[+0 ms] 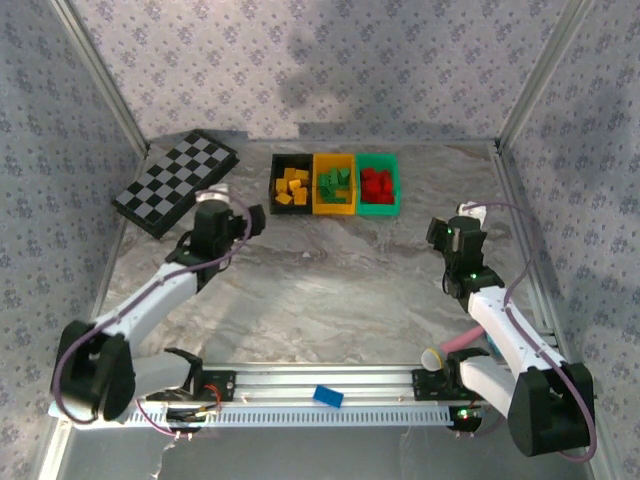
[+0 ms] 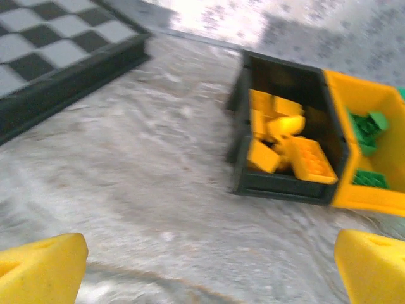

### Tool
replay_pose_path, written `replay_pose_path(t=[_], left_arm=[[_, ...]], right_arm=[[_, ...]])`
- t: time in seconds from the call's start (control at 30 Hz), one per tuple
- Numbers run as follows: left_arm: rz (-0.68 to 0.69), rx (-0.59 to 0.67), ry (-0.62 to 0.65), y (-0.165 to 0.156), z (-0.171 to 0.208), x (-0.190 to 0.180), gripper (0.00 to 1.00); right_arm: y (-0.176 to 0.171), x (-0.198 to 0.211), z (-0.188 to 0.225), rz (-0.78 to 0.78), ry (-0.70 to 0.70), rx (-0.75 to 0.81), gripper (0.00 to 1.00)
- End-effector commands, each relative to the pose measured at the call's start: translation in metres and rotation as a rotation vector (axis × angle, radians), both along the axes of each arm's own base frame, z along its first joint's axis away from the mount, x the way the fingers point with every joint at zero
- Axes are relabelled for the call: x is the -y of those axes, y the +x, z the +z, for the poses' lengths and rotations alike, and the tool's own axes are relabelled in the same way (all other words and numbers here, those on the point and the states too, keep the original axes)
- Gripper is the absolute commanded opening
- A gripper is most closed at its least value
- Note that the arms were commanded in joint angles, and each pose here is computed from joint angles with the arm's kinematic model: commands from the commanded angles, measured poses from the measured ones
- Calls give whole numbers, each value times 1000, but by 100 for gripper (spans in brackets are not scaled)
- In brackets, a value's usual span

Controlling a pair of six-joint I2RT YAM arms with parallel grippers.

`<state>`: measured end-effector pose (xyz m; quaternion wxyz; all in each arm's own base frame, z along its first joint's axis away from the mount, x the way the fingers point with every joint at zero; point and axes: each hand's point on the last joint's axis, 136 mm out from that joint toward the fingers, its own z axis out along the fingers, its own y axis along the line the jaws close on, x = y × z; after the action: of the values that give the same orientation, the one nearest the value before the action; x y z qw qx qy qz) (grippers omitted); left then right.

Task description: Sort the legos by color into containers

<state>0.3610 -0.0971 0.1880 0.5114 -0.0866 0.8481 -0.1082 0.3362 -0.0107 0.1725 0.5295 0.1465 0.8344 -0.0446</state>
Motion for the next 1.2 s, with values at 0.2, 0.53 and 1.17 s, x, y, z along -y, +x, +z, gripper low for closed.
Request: replay_pose_path(t=[0.2,0.53,1.17], left_arm=[[307,12,49,-40,0,-94,100],[496,190,168,-69,-18,-152,100],[284,131,295,17,-80,-145,100]], right_arm=[[2,10,3,-53,-9,9,75],[24,23,-13,-66,-84,24,95],[47,20,-66,96,-218,26,95]])
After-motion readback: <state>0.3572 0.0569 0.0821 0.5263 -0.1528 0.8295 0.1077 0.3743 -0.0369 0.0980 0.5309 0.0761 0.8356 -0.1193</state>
